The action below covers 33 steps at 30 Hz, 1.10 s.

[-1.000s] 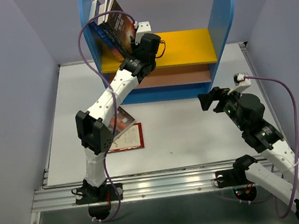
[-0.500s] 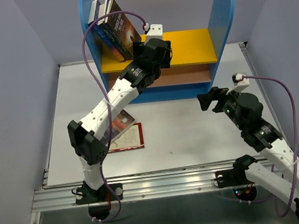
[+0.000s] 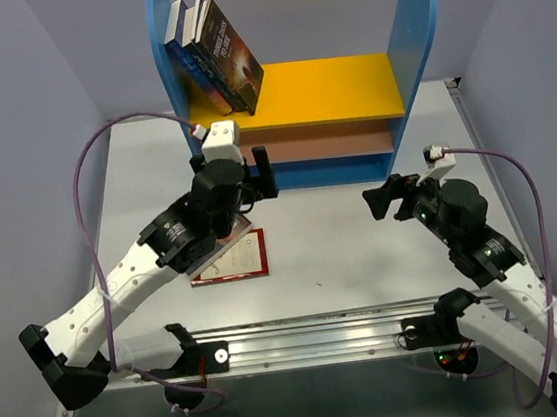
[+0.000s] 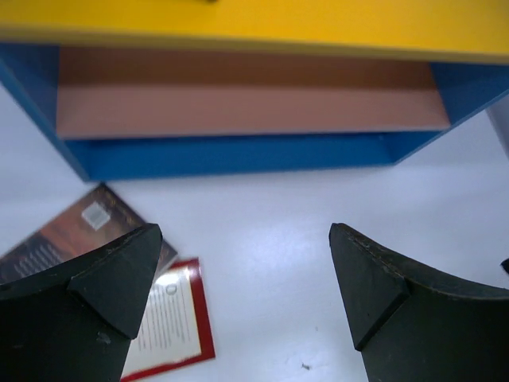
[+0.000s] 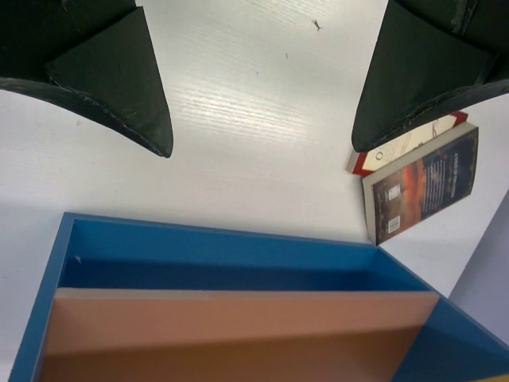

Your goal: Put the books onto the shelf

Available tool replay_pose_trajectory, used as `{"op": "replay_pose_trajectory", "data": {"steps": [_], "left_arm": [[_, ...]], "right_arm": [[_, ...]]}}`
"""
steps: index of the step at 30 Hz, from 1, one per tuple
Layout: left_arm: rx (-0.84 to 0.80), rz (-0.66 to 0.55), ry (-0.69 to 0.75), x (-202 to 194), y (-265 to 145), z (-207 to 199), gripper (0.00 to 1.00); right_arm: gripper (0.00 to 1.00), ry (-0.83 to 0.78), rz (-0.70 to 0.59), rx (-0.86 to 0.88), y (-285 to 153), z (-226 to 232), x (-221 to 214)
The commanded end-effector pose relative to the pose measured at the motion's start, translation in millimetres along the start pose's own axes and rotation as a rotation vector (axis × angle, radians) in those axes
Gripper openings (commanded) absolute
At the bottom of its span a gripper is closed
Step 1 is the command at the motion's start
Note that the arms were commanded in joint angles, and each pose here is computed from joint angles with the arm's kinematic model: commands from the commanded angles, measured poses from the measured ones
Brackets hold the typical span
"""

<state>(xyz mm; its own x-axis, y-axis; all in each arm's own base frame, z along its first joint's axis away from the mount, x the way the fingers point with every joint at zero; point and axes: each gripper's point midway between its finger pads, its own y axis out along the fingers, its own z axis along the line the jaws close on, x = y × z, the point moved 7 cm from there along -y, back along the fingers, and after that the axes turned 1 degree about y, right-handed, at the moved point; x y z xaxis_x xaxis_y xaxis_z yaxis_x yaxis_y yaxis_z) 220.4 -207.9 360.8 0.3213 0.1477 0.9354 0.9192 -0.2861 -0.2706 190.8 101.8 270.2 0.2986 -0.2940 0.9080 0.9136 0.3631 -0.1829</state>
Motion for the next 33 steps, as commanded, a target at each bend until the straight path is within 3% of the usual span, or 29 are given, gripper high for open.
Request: {"op": "replay_pose_trajectory", "data": {"steps": [1, 7, 13, 22, 26, 33], "left_arm": [[0.196, 0.161, -0.155, -65, -4, 43, 0.99], [0.387, 0.313, -0.278, -137, 13, 104, 0.99], [0.555, 0.226, -0.367, -145, 30, 152, 0.99], [0.734, 0.180, -0.410, -151, 71, 226, 0.99], [0.823, 0.225, -0.434, -159, 82, 259, 0.99], [0.811, 0.337, -0.467, -190, 102, 265, 0.99]], "right_arm": [[1.00, -0.024, 0.097, 0.081, 5, 5, -18], [1.00, -0.016, 0.200, 0.096, 16, 1, -44], [1.00, 0.059, 0.267, 0.213, 31, 5, -79], [1.00, 0.009, 0.348, 0.280, 39, 23, -116], [1.00, 0.002, 0.377, 0.285, 44, 29, -130], [1.00, 0.001, 0.370, 0.285, 48, 33, -132]]}}
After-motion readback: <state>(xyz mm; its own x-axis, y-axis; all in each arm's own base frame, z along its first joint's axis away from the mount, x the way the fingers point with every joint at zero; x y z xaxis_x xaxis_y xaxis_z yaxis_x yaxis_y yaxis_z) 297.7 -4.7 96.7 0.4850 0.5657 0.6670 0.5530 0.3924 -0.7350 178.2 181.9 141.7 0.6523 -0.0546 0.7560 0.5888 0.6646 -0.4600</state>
